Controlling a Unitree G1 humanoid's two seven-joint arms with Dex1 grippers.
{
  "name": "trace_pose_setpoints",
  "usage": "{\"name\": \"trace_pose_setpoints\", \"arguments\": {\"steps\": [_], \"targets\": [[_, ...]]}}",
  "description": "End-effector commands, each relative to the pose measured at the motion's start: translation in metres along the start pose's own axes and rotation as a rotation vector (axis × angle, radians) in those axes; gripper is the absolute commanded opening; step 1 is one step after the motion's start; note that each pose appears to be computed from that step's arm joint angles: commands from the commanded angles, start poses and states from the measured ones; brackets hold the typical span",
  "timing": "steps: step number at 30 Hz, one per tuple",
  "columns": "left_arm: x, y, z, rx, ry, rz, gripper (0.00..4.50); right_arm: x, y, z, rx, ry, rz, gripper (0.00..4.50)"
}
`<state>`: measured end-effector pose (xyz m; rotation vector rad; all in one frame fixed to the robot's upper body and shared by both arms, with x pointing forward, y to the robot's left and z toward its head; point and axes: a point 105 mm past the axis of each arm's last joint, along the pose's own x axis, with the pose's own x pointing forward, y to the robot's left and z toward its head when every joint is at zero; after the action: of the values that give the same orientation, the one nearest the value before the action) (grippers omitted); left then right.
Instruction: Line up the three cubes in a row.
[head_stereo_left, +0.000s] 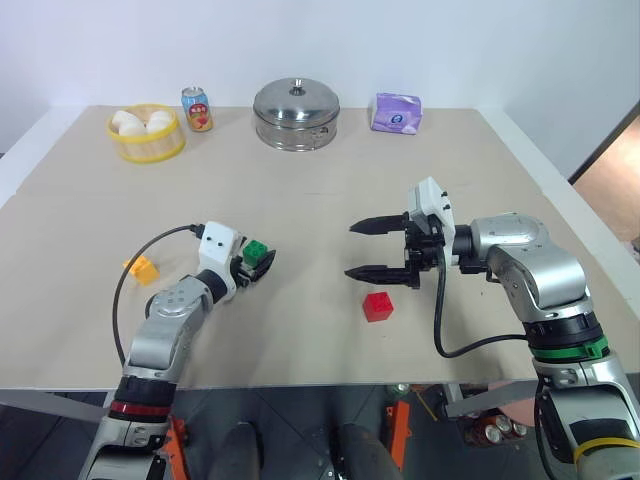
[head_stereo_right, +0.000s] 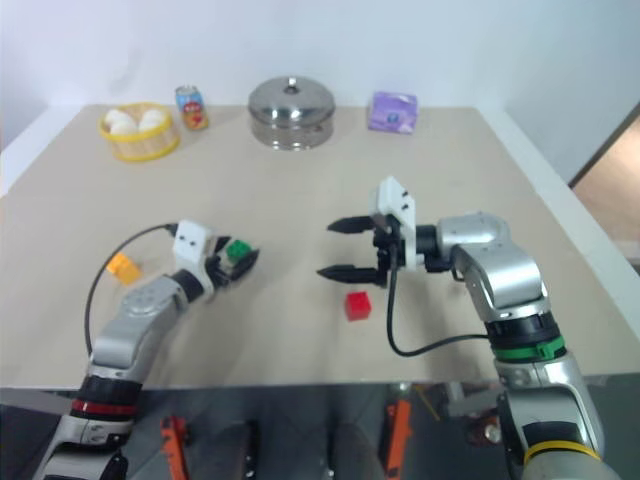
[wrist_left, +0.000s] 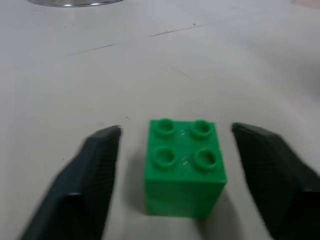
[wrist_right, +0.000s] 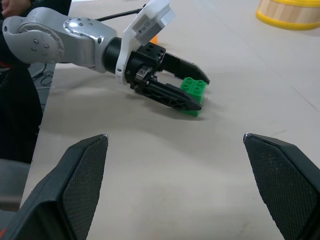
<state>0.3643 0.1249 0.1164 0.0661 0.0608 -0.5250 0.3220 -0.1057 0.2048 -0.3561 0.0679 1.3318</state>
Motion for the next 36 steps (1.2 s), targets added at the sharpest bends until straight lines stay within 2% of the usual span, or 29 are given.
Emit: {"name": "trace_pose_setpoints", "arguments": {"steps": [1, 2, 3, 7, 13, 19, 28, 36], "targets": [[0.001, -0.004, 0.014, 0.027, -0.05, -0.021, 2.0, -0.005, -0.004, 0.014, -0.046, -0.038, -0.037, 4.5], [0.001, -0.004, 0.013, 0.027, -0.047, -0.022, 1.54, -0.004, -0.005, 0.014, -0.045, -0.041, -0.04, 4.5], [0.0, -0.004, 0.012, 0.028, -0.044, -0.022, 1.36, -0.004, -0.005, 0.014, -0.045, -0.043, -0.041, 4.5], [-0.004, -0.007, 0.007, 0.042, -0.016, -0.076, 1.36, -0.004, -0.002, 0.015, -0.038, -0.049, -0.029, 4.5], [-0.03, -0.056, 0.011, 0.115, -0.012, -0.475, 1.36, -0.021, 0.025, 0.008, -0.003, 0.013, 0.113, 4.5], [-0.062, -0.1, 0.003, 0.161, 0.047, -0.853, 1.36, -0.035, 0.036, -0.004, 0.008, 0.106, 0.163, 4.5], [-0.029, -0.107, 0.013, 0.26, 0.043, -0.932, 1.36, -0.041, 0.037, -0.006, 0.012, 0.122, 0.113, 4.5], [-0.02, -0.116, 0.009, 0.244, 0.028, -0.952, 1.36, -0.045, 0.042, -0.009, 0.028, 0.128, 0.07, 4.5]]}}
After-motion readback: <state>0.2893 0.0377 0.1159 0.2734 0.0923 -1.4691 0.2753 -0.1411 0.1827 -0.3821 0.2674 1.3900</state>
